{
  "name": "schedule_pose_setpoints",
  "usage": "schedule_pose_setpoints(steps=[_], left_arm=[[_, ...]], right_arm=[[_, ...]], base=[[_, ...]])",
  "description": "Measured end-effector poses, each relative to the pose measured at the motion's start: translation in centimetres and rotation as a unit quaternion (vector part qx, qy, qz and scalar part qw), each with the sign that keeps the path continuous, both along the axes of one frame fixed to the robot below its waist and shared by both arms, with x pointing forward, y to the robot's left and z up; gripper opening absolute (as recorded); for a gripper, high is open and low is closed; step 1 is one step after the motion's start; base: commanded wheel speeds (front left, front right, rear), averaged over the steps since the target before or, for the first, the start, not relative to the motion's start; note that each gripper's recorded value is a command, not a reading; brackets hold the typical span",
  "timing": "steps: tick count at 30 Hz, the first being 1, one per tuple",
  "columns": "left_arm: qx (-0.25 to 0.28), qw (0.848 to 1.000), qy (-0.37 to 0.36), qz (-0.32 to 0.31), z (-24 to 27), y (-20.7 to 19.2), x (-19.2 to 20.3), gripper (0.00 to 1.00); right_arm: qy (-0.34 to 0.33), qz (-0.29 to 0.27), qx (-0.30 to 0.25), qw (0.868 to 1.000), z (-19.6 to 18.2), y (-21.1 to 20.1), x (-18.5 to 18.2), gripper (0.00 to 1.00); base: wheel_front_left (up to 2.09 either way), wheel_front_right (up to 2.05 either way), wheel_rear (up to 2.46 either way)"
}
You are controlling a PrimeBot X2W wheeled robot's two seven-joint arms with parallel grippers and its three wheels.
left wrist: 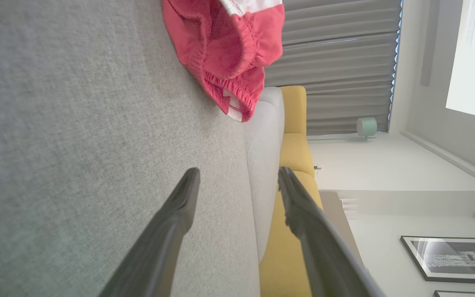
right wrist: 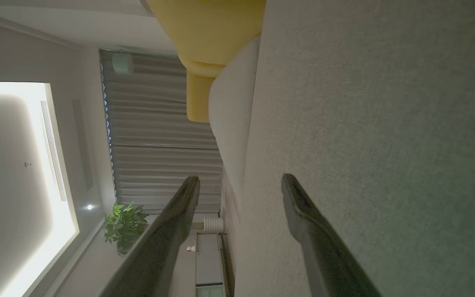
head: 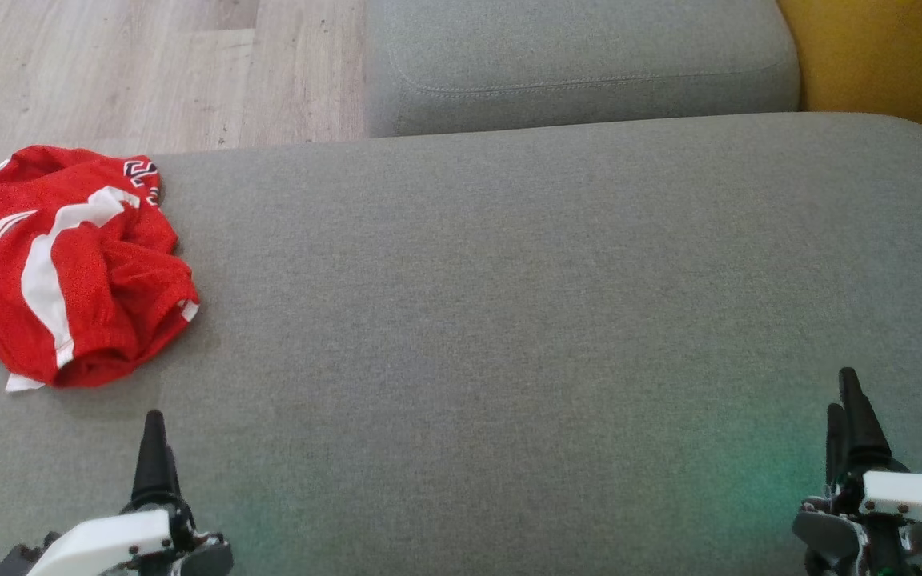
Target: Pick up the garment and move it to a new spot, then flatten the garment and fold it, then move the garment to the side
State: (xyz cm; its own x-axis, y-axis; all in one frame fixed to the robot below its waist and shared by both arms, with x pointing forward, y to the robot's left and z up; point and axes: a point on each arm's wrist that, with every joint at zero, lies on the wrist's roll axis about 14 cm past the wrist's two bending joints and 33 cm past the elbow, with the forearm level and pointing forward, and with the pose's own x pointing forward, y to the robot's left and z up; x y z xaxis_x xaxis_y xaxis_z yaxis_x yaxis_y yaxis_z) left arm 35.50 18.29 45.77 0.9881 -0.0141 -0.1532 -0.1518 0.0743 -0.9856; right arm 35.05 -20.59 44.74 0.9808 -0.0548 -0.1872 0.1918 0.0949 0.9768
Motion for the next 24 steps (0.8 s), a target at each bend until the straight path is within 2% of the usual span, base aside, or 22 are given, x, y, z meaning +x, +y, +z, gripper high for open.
schedule_pose_setpoints(steps=[9,24], left_arm=[[0.065,0.998,-0.004,-0.014,0.7,-0.6,-0.2,1.00],[0.161,0.986,-0.021,-0.032,1.7,-1.5,-0.5,1.00]], right_arm=[[-0.018,0.017,-0.080,0.996,1.5,0.4,0.4,1.00],[-0.026,0.044,-0.167,0.985,2.0,1.6,0.1,1.00]], base=[[0.00,0.00,0.00],[0.00,0.00,0.00]])
